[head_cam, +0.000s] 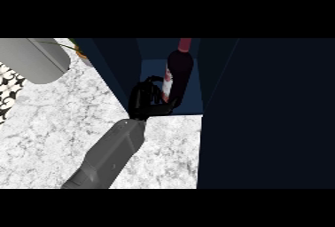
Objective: Pick up the wine, place it into the cabinet and close the cabinet
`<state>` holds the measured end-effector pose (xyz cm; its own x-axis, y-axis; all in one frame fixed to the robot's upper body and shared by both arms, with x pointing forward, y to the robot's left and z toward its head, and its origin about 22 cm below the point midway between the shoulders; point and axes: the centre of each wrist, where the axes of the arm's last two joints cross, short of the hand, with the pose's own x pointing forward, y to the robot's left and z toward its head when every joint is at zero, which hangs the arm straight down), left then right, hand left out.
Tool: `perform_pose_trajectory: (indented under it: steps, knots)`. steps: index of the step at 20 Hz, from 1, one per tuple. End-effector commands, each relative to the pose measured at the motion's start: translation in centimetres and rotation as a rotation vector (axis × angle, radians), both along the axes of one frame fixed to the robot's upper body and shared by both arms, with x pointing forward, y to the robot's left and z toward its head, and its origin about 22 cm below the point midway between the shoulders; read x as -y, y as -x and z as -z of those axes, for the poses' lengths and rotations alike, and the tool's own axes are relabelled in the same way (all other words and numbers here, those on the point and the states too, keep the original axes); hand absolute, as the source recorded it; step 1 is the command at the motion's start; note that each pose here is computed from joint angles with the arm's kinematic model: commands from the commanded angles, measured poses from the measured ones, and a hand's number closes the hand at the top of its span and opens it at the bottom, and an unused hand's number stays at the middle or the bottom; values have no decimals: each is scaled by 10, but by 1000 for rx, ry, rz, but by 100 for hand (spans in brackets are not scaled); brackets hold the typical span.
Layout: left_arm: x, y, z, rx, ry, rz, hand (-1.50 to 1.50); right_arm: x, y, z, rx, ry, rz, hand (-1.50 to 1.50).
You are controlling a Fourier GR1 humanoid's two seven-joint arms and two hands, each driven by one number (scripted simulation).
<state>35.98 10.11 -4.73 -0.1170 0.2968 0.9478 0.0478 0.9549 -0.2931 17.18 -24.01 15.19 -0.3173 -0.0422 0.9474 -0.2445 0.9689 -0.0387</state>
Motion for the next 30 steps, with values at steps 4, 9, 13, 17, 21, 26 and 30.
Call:
perform_pose_trajectory:
  steps: [4, 9, 13, 17, 21, 26, 30]
  knots:
    - [5, -18, -18, -16, 40, -13, 150, -8, 1, 7, -14, 6, 6, -150]
    - [9, -34, -37, 2, 24, -13, 150, -9, 1, 15, -17, -1, -17, -150]
    - [9, -36, -38, -23, 23, -15, 150, 0, 1, 8, 6, -2, 2, -150]
    - [11, -33, -34, -54, -22, -58, 150, 5, -5, 11, 15, -11, -14, -150]
    - [-2, -38, -29, -86, -23, -58, 150, 7, -10, 9, 19, 2, -13, -150]
    - [-23, -33, -11, -59, -16, -97, 150, 3, -5, 0, 14, 3, -34, -150]
    - [-15, -37, -19, -26, 11, -174, 150, -8, -11, 14, 17, -1, -42, -150]
